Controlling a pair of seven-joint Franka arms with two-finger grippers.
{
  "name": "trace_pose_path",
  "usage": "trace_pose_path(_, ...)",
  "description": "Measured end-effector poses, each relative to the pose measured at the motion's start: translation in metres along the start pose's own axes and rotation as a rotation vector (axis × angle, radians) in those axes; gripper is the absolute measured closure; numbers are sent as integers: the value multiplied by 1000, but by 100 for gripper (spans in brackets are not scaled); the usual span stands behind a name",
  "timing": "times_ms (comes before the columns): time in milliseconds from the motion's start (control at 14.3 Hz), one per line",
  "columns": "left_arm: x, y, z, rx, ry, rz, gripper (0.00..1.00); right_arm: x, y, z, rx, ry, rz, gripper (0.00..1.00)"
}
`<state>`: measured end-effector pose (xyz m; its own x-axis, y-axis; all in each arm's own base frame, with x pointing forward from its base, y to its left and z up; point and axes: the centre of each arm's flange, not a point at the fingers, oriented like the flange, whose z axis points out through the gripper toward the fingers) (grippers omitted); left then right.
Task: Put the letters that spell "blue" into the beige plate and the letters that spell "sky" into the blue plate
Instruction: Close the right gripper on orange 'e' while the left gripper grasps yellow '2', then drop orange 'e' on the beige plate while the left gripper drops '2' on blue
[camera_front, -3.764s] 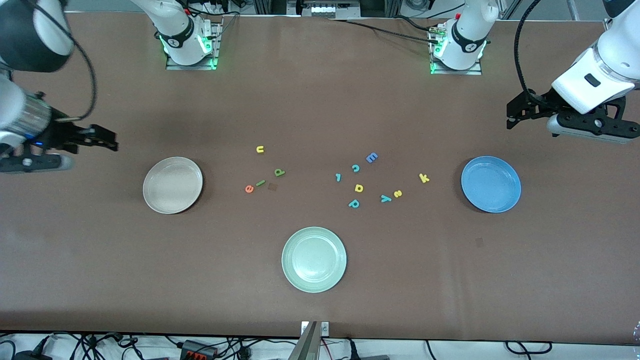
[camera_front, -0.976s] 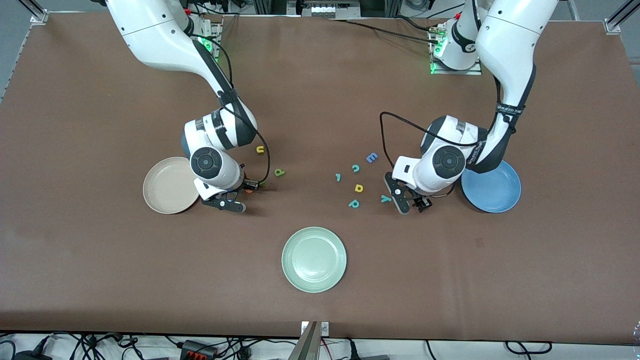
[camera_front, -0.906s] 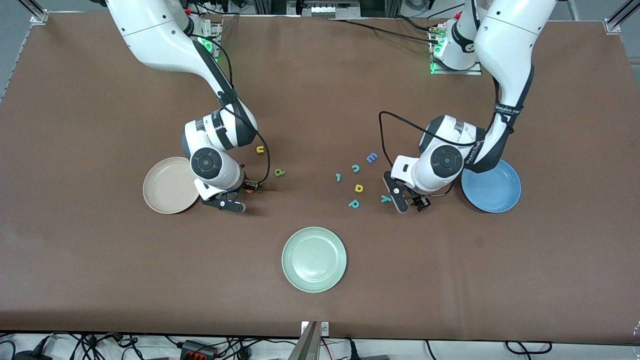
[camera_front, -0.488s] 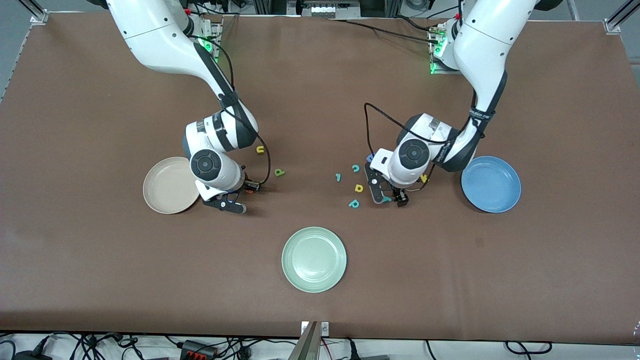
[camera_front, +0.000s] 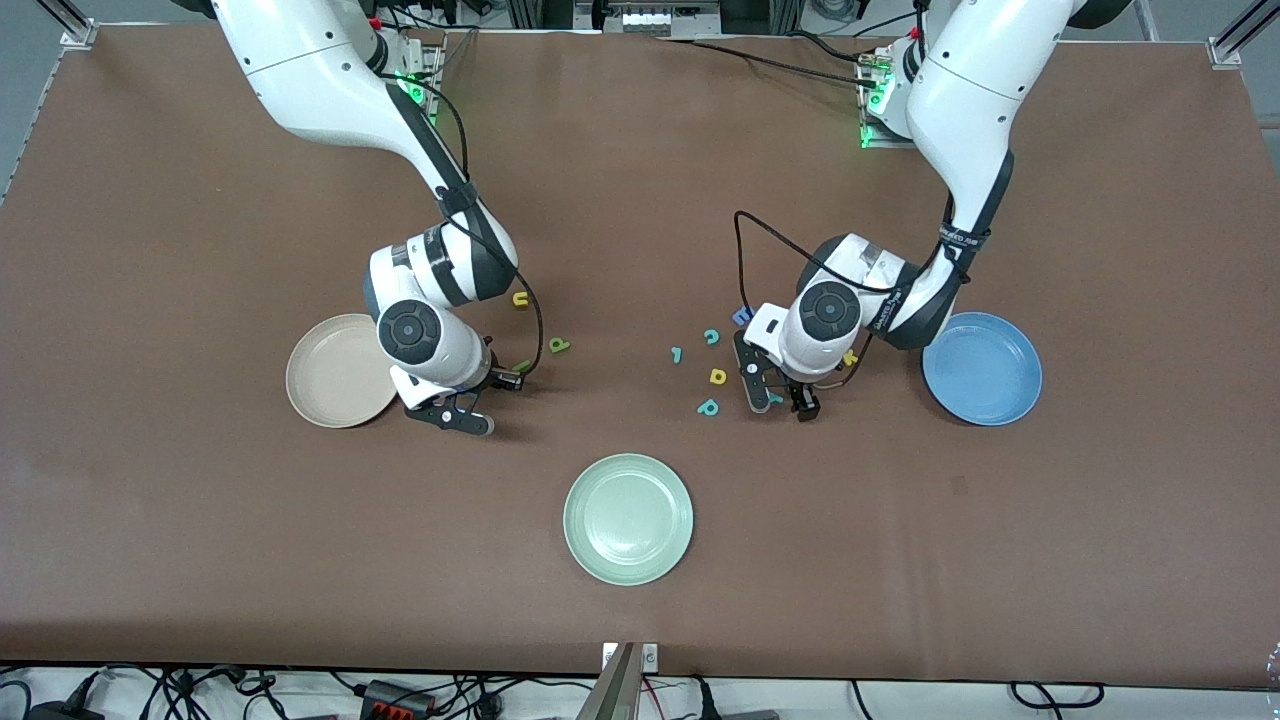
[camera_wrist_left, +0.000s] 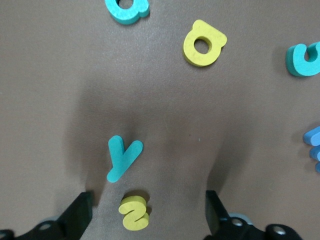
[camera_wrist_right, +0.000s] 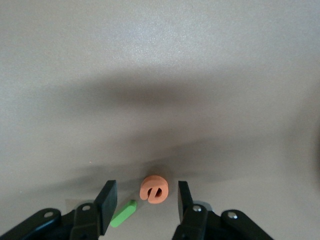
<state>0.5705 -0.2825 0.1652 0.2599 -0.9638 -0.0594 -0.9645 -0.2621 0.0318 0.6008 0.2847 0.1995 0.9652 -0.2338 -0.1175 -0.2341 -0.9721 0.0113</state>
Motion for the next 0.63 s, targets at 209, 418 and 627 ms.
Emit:
trace_pose_path(209, -1, -2, -2, 4, 3, -3, 23, -1, 1, 8, -10, -13, 1, 42)
trace_pose_path(418, -5, -9, -7, 13, 10, 7, 56, -1, 3, 19, -21, -25, 4, 42)
trace_pose_path(627, -12, -16, -9, 15, 11, 26, 78, -1, 4, 23, -26, -30, 5, 43)
